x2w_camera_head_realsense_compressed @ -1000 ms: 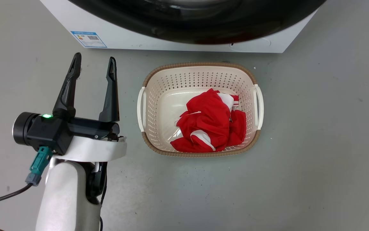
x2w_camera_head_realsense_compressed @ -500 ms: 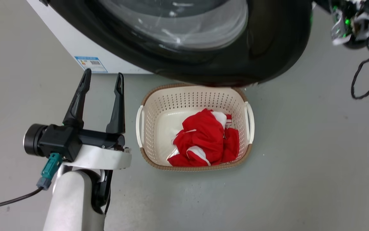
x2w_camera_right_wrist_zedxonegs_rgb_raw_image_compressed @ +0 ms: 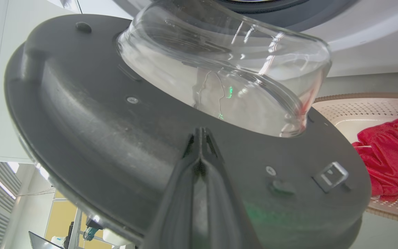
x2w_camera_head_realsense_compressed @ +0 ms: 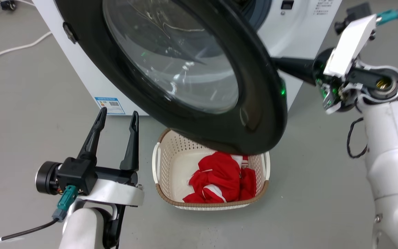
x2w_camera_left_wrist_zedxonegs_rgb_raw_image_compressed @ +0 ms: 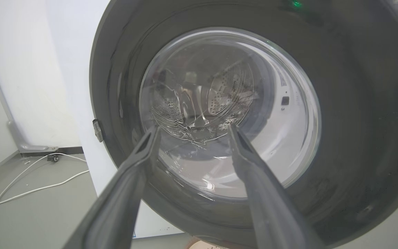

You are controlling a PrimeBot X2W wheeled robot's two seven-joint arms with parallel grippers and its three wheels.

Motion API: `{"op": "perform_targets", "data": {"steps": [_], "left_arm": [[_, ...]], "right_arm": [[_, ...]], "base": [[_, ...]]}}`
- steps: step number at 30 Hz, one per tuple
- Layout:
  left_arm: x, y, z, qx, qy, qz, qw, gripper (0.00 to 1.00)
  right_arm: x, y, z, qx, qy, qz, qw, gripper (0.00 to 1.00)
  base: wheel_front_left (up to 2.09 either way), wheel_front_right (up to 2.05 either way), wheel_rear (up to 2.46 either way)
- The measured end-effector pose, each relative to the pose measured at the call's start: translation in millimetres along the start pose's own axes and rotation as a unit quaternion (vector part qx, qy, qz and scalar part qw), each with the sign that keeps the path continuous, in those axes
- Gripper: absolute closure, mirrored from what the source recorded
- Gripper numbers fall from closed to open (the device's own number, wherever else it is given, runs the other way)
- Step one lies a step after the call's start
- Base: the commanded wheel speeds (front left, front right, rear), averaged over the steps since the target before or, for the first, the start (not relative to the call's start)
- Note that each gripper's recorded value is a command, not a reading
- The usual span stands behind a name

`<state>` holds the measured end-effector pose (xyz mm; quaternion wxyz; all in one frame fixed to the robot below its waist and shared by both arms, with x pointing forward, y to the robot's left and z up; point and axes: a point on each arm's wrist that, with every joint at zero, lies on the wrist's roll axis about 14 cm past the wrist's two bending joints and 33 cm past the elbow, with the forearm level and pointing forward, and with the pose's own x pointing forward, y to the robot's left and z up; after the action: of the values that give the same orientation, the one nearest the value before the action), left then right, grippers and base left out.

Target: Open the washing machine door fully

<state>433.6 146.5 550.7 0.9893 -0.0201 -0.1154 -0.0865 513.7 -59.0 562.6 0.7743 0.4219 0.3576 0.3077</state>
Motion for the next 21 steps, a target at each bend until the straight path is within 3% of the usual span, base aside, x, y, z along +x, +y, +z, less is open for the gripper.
{"op": "perform_targets", "data": {"steps": [21], "left_arm": [[-39, 11, 16, 0.008, -0.002, 0.026, 1.000, 0.00]], "right_arm": [[22, 49, -118, -0.034, 0.116, 0.083, 0.989, 1.00]], "base": [[0.00, 0.00, 0.00]]}}
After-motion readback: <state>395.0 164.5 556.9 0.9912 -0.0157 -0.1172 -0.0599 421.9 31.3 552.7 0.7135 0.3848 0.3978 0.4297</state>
